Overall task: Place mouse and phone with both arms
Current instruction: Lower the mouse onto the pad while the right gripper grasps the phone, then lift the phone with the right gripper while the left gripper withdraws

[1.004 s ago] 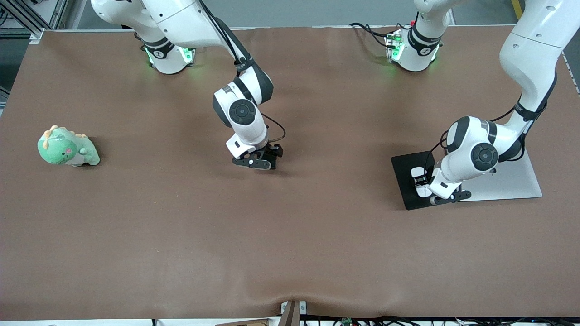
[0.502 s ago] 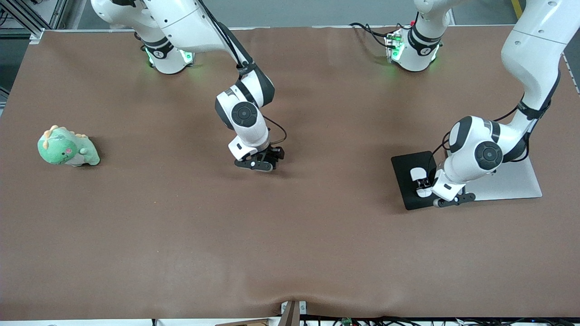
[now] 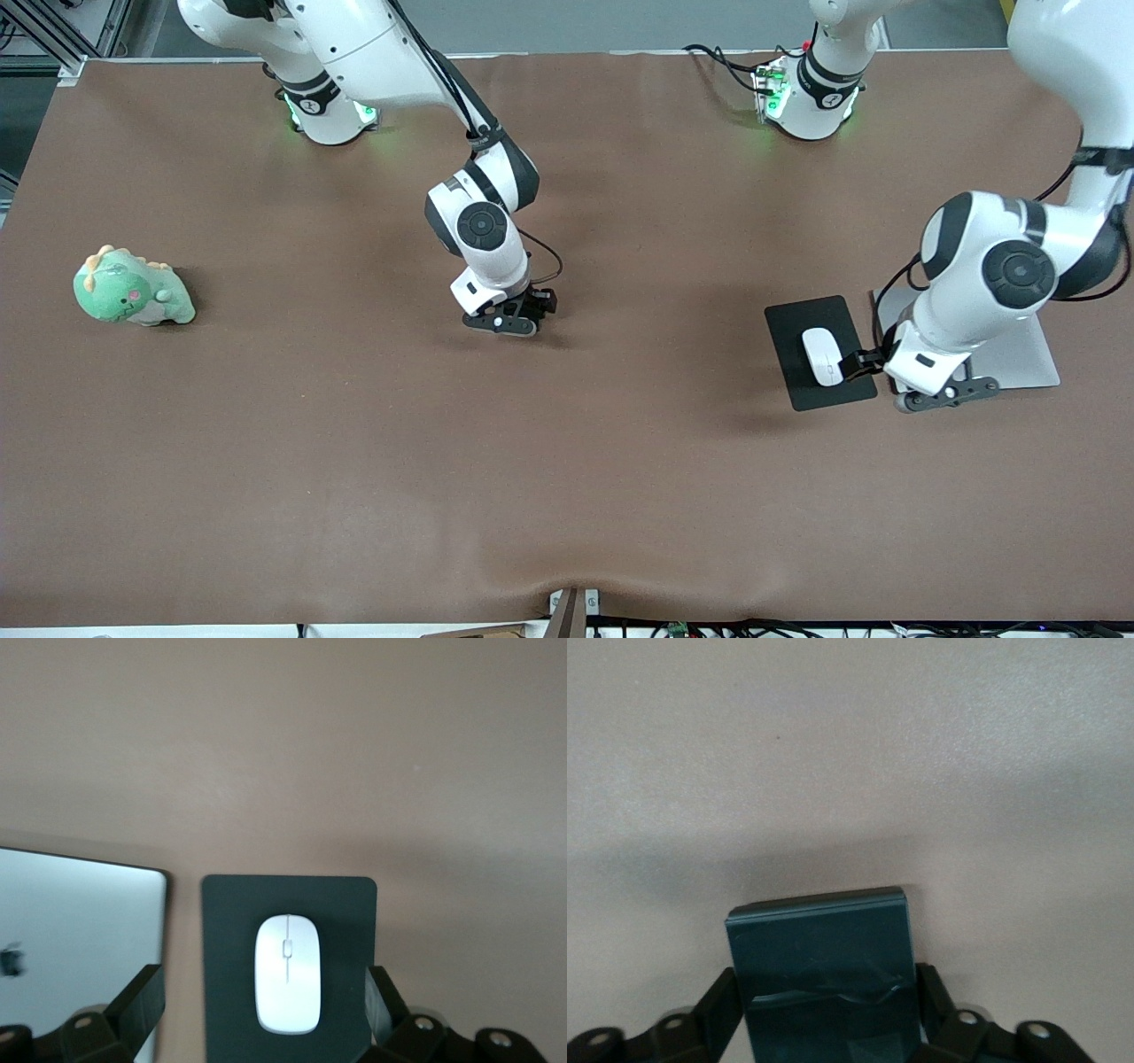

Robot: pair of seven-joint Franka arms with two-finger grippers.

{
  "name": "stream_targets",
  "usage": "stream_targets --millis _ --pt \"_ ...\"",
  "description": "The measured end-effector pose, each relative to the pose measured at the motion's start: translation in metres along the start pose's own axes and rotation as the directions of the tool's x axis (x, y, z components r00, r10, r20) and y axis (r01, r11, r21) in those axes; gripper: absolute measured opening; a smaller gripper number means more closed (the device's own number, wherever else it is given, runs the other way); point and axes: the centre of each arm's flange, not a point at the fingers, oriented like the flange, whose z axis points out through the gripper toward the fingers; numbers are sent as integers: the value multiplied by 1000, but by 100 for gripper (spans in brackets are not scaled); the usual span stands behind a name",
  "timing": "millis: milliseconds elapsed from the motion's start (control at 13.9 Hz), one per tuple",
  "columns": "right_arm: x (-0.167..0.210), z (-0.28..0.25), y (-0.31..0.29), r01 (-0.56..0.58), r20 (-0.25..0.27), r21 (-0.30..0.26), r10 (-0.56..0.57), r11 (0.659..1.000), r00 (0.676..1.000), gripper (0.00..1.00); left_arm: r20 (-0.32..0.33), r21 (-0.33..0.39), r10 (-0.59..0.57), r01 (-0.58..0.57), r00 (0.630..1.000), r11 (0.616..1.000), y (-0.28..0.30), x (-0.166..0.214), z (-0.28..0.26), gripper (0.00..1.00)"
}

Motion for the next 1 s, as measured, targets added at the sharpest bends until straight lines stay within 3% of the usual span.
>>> stream_targets --millis 430,717,1004 --pt "2 -3 -3 0 9 -7 0 1000 1000 81 35 91 99 -102 994 991 -6 4 -138 100" --pt "22 -37 1 -32 60 -52 35 998 998 81 41 94 110 -114 993 989 -13 6 -161 100" --pt "66 -66 39 -90 50 -35 91 995 995 81 16 56 128 -129 992 990 -7 -7 -197 100"
